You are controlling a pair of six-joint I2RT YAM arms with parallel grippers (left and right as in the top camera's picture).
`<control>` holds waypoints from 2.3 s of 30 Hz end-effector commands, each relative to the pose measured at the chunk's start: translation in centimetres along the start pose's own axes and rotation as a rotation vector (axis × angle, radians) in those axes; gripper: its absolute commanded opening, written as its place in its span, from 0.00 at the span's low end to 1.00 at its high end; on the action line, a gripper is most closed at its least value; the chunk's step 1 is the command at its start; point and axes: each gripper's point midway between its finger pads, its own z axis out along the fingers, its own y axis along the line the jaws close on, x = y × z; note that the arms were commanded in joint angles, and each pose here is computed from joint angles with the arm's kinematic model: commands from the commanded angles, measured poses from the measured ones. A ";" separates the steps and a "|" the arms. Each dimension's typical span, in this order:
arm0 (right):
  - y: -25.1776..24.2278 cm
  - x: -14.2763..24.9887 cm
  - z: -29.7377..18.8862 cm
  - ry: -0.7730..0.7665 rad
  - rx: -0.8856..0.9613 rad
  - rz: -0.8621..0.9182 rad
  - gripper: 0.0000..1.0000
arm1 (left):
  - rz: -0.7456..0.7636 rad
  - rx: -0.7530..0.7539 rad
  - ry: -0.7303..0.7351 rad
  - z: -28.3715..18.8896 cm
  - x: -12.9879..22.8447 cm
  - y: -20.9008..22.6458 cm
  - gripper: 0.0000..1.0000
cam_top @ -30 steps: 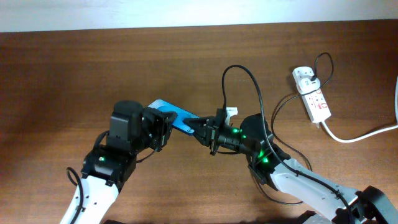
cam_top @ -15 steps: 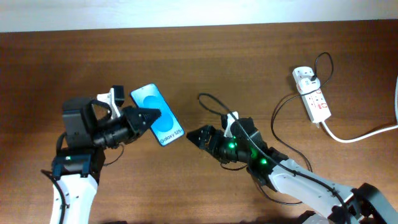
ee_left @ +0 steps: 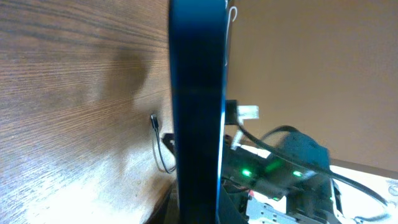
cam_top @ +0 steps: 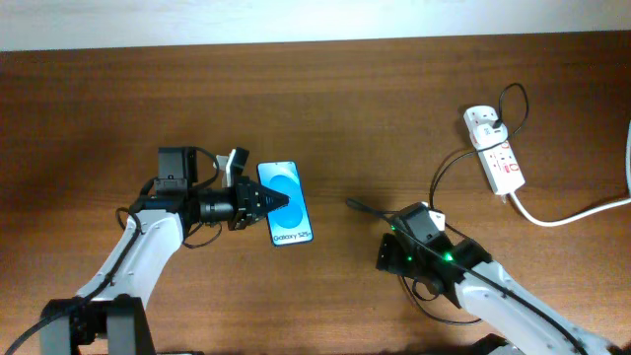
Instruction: Plug charger to phone and switch on socket
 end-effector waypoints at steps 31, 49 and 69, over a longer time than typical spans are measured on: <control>14.7 5.5 -12.9 0.145 -1.116 -0.611 0.04 | 0.276 0.173 -0.082 -0.7 -3.9 -6.0 0.00; 18.8 0.2 -11.6 -0.024 -1.159 -0.497 0.04 | 0.169 0.150 -0.124 0.1 -5.0 -6.4 0.00; 19.4 -0.1 -10.7 -0.096 -1.081 -0.496 0.04 | 0.243 0.141 -0.105 0.9 -4.3 -6.5 0.00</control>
